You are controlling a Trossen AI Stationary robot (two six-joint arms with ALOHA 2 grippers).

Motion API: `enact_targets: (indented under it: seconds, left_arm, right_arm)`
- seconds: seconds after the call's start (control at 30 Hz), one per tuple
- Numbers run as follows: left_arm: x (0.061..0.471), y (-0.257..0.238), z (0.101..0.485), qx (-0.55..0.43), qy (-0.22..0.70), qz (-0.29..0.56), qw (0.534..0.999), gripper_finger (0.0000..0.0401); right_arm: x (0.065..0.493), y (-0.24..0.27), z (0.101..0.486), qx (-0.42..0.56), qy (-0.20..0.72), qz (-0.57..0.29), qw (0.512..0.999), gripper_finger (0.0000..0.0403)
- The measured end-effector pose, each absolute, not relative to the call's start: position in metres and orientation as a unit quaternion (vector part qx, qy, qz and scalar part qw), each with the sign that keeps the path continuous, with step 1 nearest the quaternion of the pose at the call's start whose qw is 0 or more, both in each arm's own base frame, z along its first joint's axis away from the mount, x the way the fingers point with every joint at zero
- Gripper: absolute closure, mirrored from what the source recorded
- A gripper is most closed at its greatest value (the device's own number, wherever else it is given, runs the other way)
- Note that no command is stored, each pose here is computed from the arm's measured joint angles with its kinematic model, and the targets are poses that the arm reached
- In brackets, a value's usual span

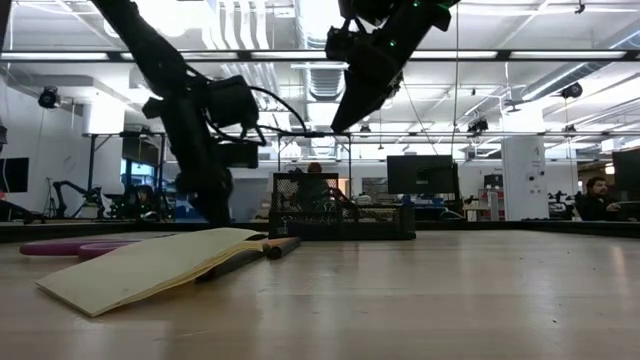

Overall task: Pick and place office supplies into organizer
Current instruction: Put the top black pen into the black desk organizer

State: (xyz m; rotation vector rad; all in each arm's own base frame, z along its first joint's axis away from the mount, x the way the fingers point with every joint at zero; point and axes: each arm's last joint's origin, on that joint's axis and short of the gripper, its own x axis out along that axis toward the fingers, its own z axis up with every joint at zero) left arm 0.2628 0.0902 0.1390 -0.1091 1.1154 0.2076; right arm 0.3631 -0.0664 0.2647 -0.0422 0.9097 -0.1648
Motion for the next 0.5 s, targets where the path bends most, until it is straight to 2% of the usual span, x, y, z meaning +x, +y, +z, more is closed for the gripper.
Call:
enact_targets:
  seconds: [0.2,0.33,0.5]
  left_arm:
    - [0.257,0.063,0.147,-0.085,0.537,-0.008,0.839,0.0395]
    - [0.247,0.056,0.155,-0.067,0.548,0.008,0.834,0.0395]
    - [0.237,0.056,0.185,-0.073,0.494,0.06,0.864,0.0395]
  right_arm:
    - [0.362,-0.066,0.264,-0.027,0.444,-0.07,0.893,0.0223]
    - [0.363,-0.064,0.264,-0.053,0.442,-0.029,0.895,0.0223]
    - [0.37,-0.063,0.257,-0.096,0.435,0.024,0.895,0.0223]
